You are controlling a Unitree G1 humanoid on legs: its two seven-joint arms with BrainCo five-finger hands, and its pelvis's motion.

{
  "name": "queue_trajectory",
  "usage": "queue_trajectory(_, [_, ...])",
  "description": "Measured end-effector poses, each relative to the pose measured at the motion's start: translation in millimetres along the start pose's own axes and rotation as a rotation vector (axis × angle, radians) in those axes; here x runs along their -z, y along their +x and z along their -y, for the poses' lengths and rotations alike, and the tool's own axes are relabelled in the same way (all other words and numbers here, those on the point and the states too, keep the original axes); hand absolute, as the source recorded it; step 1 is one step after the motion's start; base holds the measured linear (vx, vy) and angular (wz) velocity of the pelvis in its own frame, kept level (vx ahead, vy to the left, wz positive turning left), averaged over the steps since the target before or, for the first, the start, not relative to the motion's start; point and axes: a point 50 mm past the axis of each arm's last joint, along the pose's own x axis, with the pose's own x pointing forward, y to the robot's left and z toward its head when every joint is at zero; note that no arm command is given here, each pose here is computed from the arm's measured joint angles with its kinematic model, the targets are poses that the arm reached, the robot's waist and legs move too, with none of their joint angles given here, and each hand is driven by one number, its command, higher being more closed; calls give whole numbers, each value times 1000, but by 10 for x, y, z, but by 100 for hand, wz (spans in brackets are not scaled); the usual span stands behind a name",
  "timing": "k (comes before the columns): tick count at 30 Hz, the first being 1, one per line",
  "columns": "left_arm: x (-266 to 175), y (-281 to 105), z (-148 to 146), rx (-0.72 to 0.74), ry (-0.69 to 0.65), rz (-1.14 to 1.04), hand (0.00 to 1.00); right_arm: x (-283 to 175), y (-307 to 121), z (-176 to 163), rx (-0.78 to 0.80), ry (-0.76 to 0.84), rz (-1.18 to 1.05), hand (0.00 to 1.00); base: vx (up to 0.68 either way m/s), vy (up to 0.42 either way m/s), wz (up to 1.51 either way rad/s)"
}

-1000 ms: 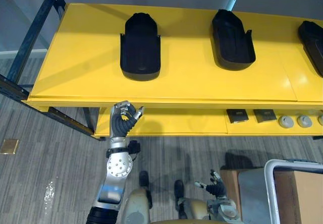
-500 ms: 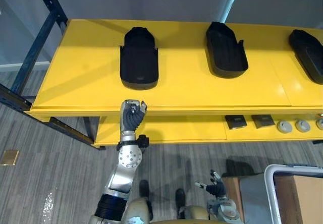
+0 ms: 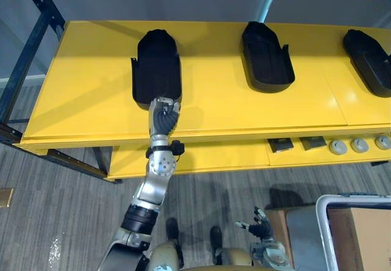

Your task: Walk over and take plastic housings, then place them on the shelf

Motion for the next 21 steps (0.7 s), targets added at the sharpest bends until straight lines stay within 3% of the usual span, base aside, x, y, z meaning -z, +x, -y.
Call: queue_trajectory(21, [-78,494,-45,-14,96,5,100,-54,13,-42,-17,-11,22,0,-12,-6,-2])
